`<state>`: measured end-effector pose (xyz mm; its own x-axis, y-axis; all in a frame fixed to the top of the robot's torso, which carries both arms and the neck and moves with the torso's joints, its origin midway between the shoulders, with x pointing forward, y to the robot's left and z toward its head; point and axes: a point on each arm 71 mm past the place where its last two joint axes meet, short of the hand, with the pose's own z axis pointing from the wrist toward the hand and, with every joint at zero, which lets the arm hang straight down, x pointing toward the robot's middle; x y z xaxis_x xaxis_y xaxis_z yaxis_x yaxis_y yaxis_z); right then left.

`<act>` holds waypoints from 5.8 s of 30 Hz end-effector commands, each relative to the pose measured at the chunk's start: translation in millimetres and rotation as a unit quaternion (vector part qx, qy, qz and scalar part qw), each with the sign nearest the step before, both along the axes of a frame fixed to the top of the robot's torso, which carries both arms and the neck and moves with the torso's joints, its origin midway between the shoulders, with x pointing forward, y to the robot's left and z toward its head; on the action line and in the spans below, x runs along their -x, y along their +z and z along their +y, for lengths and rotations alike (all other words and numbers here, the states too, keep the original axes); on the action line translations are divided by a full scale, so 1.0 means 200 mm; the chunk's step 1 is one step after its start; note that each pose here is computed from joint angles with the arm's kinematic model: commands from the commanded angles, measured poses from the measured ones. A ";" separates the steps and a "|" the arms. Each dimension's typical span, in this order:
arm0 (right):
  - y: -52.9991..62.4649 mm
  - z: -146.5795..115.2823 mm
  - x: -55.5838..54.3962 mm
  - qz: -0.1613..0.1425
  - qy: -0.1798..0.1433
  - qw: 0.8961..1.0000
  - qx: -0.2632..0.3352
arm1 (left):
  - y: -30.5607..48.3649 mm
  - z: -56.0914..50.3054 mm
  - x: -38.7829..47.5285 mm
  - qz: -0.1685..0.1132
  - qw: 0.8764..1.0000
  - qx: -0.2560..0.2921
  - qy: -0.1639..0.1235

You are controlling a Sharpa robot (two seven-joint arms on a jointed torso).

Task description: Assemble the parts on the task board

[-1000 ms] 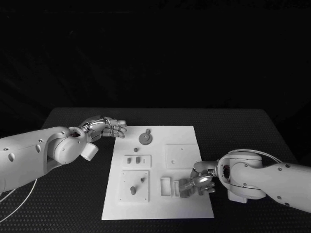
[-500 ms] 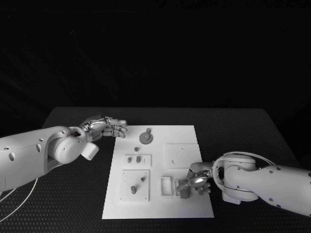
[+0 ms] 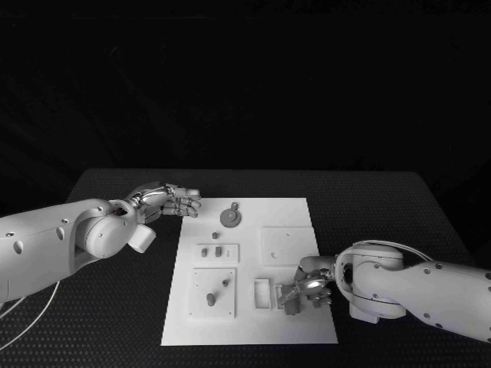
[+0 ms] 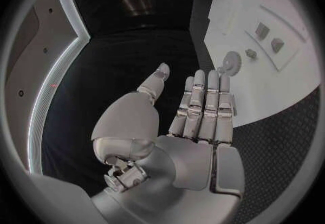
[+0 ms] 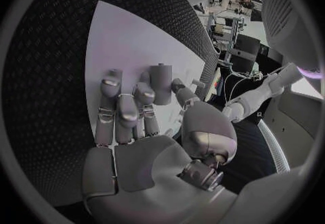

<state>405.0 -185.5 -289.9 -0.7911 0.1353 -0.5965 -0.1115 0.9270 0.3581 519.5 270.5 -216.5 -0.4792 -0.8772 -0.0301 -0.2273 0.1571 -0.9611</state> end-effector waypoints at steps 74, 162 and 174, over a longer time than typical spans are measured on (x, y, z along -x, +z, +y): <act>0.07 0.24 -0.08 0.076 -0.031 0.996 -0.030 | 0.005 0.00 0.011 0.002 1.000 0.004 -0.008; 0.28 0.20 -0.09 -0.214 0.151 0.955 -0.137 | 0.002 0.01 0.014 0.006 1.000 0.002 -0.009; 0.22 0.23 -0.10 -0.186 0.166 0.962 -0.114 | 0.001 0.01 0.016 0.007 1.000 0.002 -0.010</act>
<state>426.3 -141.7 -242.8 -0.5419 0.1155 -0.8325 -0.5231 0.7290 0.4416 517.0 275.9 -217.2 -0.4808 -0.8764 -0.0269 -0.2432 0.1627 -0.9562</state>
